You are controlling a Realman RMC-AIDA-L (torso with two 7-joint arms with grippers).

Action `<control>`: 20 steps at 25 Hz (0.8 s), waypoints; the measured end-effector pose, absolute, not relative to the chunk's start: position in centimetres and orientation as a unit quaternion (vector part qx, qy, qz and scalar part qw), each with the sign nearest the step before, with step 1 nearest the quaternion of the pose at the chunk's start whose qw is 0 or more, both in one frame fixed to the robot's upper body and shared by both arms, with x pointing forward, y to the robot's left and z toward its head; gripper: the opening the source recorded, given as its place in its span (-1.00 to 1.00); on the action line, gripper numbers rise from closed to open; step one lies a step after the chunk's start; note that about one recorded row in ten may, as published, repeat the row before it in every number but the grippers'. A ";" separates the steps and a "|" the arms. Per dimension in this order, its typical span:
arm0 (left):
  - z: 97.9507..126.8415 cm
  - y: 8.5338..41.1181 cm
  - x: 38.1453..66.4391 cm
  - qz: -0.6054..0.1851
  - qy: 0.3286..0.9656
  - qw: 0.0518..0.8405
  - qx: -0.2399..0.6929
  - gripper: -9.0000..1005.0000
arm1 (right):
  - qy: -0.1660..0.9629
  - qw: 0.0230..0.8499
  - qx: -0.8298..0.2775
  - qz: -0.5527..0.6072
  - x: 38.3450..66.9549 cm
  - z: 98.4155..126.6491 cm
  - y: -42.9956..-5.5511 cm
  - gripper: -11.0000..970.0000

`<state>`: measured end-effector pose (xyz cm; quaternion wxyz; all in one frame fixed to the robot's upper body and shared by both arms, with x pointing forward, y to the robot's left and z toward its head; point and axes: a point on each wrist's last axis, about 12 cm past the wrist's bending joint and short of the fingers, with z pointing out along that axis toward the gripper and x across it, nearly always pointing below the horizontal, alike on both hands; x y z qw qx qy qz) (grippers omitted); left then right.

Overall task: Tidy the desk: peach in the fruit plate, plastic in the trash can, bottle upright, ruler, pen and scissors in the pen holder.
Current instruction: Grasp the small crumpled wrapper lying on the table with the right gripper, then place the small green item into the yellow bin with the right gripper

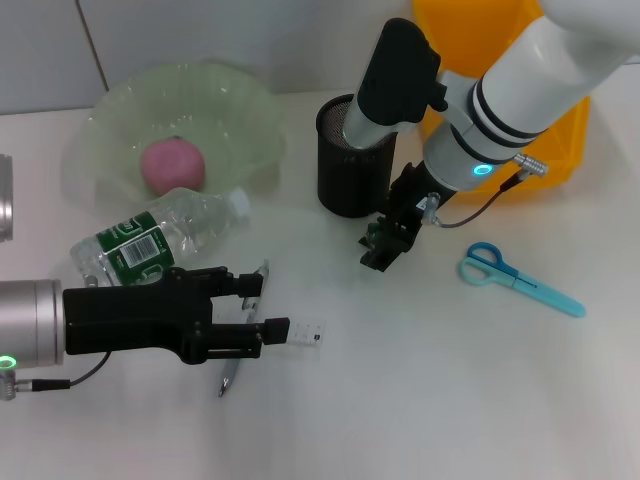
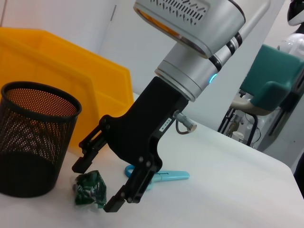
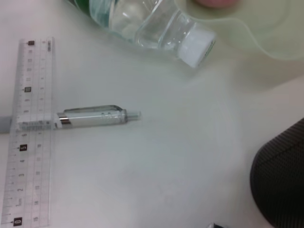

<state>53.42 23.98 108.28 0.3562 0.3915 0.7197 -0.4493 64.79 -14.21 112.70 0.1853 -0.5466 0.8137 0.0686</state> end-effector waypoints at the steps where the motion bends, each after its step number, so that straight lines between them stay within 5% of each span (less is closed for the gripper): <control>1: 108.3 23.9 53.4 -0.450 0.720 0.356 0.391 0.57 | 0.813 0.185 -0.548 0.069 64.8 112.6 -14.2 0.55; 13: 108.4 23.8 53.5 -0.452 0.718 0.356 0.392 0.56 | 0.815 0.189 -0.544 0.063 64.9 112.0 -14.2 0.53; 20: 108.5 23.8 53.6 -0.451 0.718 0.358 0.392 0.56 | 0.816 0.188 -0.543 0.065 64.8 111.9 -14.2 0.22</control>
